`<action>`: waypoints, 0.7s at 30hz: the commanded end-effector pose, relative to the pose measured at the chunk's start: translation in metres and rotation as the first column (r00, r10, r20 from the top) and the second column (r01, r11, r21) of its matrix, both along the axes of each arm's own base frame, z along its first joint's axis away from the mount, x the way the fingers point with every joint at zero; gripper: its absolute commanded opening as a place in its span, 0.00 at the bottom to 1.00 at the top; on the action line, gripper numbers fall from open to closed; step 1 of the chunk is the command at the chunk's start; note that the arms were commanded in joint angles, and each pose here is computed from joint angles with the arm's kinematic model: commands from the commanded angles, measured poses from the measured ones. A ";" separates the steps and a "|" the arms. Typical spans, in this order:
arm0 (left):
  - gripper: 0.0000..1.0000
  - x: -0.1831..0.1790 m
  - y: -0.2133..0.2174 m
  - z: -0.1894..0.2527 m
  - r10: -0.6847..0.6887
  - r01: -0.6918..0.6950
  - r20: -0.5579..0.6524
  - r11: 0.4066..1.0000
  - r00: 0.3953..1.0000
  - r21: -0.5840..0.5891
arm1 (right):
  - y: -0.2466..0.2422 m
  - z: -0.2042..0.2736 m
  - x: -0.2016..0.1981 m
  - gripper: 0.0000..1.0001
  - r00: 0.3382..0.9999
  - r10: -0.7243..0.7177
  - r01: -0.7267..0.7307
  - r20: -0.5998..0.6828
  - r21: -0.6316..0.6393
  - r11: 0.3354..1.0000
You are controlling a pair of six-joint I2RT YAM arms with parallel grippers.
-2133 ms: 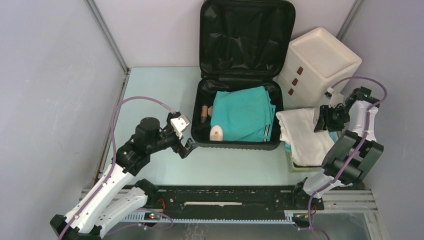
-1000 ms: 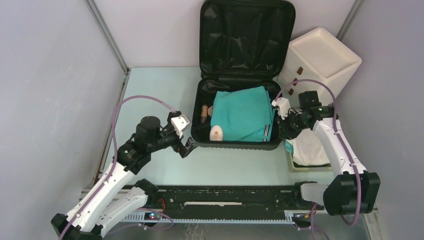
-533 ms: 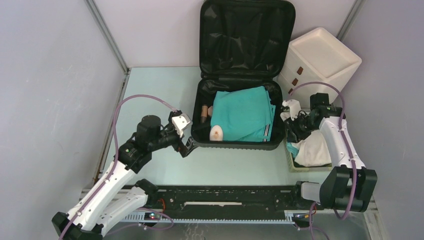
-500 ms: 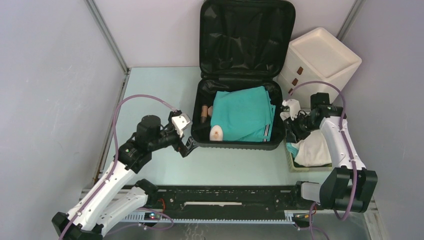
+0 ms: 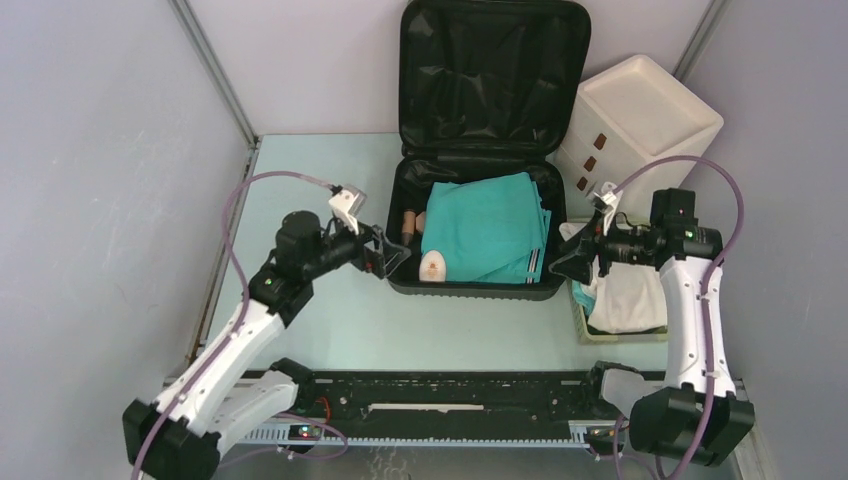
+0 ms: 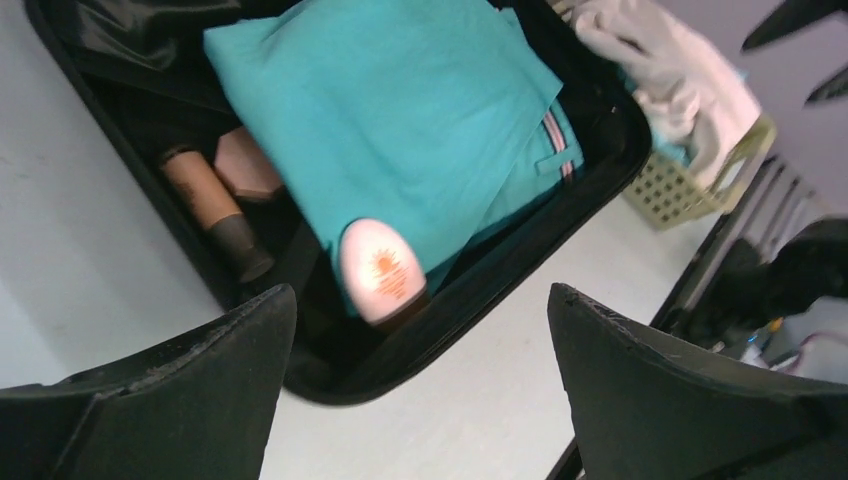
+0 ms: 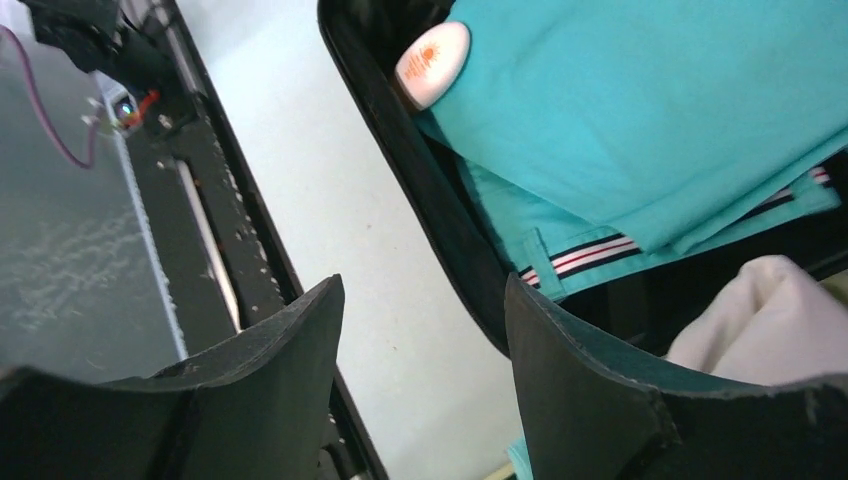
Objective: Open, take out, and arrange the luggage
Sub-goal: Adjust the clothes in the bin, then pick up the clothes from the opened luggage.
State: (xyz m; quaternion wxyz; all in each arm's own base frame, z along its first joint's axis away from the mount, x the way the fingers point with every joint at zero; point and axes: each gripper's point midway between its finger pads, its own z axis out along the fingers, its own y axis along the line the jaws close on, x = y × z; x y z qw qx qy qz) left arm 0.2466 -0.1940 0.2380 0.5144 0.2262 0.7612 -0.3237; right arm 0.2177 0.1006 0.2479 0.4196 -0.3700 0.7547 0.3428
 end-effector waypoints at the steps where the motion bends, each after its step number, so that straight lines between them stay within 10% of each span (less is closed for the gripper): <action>1: 1.00 0.028 -0.026 0.034 0.022 -0.043 -0.089 0.970 0.996 -0.238 | 0.001 0.008 -0.002 0.68 0.999 -0.006 -0.001 0.039 0.195 0.981; 21: 0.89 0.166 -0.060 -0.079 0.234 -0.224 -0.467 0.971 0.853 0.079 | -0.018 -0.014 0.007 0.71 0.989 -0.131 0.121 0.065 0.138 0.983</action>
